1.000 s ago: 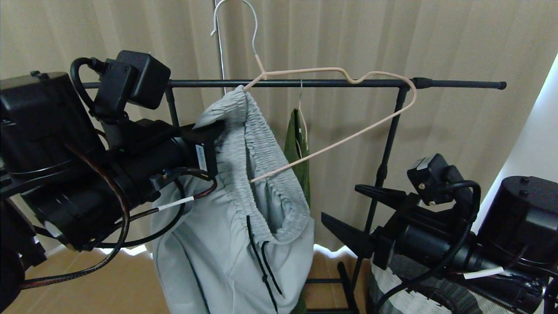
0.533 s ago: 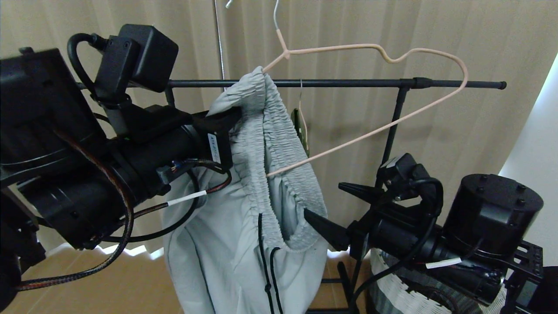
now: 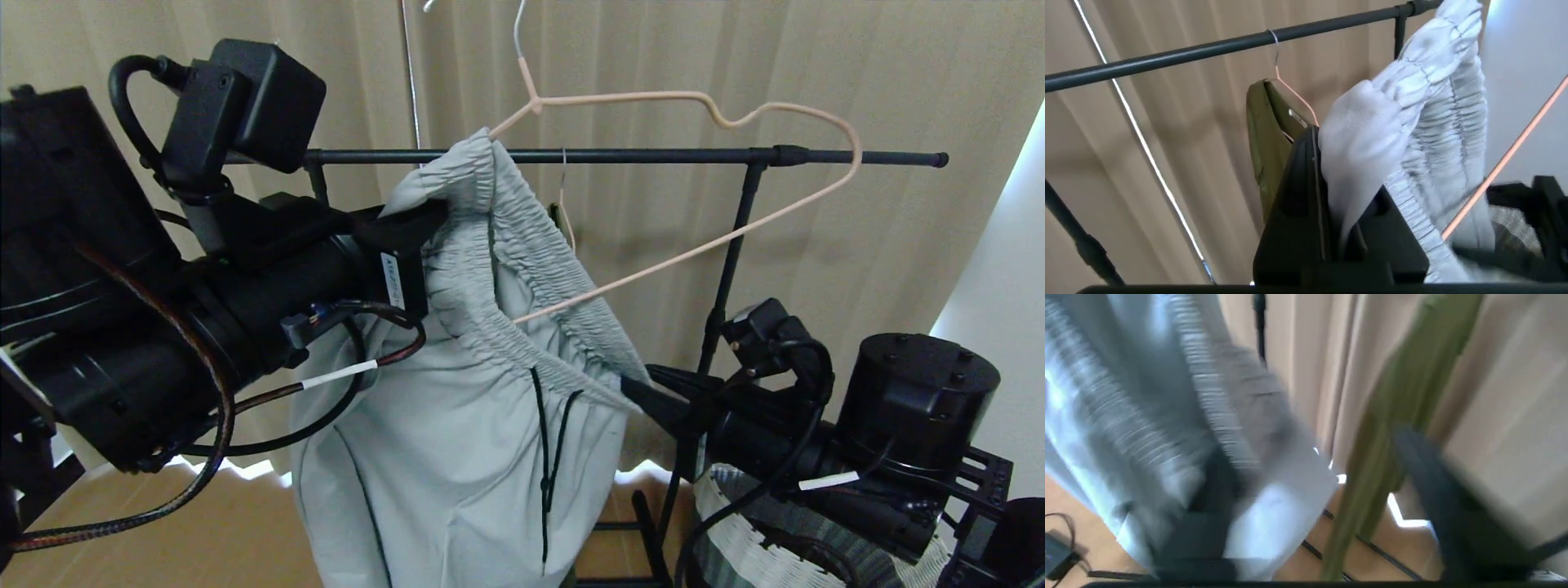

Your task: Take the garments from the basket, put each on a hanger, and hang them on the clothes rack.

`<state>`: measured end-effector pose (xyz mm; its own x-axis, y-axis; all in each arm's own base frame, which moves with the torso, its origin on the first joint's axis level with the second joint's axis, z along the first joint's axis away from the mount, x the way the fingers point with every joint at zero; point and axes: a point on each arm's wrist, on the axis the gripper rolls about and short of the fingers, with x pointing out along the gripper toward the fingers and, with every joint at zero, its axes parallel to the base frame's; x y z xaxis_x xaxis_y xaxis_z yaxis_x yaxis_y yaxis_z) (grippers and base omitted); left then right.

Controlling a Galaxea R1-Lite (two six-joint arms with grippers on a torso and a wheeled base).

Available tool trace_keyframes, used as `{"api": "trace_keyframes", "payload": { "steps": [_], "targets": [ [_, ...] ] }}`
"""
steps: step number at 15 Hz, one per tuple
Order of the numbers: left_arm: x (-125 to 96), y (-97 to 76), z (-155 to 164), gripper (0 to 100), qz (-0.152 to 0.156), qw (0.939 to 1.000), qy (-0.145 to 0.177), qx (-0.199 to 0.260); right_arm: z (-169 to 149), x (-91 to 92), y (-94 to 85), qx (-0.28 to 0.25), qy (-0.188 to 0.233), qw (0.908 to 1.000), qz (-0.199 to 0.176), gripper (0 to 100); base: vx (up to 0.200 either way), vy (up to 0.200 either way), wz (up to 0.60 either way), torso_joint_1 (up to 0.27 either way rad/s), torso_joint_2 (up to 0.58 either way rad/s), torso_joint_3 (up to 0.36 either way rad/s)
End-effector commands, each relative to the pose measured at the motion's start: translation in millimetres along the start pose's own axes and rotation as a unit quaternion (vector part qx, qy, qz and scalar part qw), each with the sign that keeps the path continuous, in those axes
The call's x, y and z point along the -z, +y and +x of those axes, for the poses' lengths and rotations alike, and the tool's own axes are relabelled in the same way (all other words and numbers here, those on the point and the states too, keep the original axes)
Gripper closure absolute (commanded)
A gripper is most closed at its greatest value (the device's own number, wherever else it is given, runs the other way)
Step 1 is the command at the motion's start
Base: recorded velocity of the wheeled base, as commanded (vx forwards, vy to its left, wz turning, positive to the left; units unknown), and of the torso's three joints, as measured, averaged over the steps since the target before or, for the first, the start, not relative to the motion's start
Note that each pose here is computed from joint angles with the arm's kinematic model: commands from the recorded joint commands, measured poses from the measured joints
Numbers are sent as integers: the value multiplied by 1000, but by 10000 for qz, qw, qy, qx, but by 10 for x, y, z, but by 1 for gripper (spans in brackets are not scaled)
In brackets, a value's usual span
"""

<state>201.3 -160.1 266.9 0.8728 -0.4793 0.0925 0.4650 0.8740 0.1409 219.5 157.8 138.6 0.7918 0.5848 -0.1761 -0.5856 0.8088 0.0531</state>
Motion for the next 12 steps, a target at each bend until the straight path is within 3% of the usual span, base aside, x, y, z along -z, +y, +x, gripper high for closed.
{"api": "trace_keyframes", "payload": {
  "steps": [1, 3, 5, 7, 12],
  "targets": [
    [69, 60, -26, 100, 236, 9996, 113, -111, -84, -68, -193, 376, -138, 9992, 40, 100, 0, 0, 0, 0, 0, 0],
    [182, 120, -74, 100, 719, 9967, 315, -194, -122, -127, -415, 795, -265, 9964, 93, 100, 0, 0, 0, 0, 0, 0],
    [260, 152, -119, 100, 978, 9943, 400, -166, -132, -179, -579, 1086, -371, 9933, 129, 100, 0, 0, 0, 0, 0, 0],
    [380, 172, -235, 100, 1419, 9882, 571, -60, -104, -258, -741, 1353, -520, 9893, 148, 100, 0, 0, 0, 0, 0, 0],
    [575, 325, -347, 100, 2018, 9741, 982, -271, -99, -334, -818, 1470, -616, 9871, 150, 100, 0, 0, 0, 0, 0, 0]
  ]
}}
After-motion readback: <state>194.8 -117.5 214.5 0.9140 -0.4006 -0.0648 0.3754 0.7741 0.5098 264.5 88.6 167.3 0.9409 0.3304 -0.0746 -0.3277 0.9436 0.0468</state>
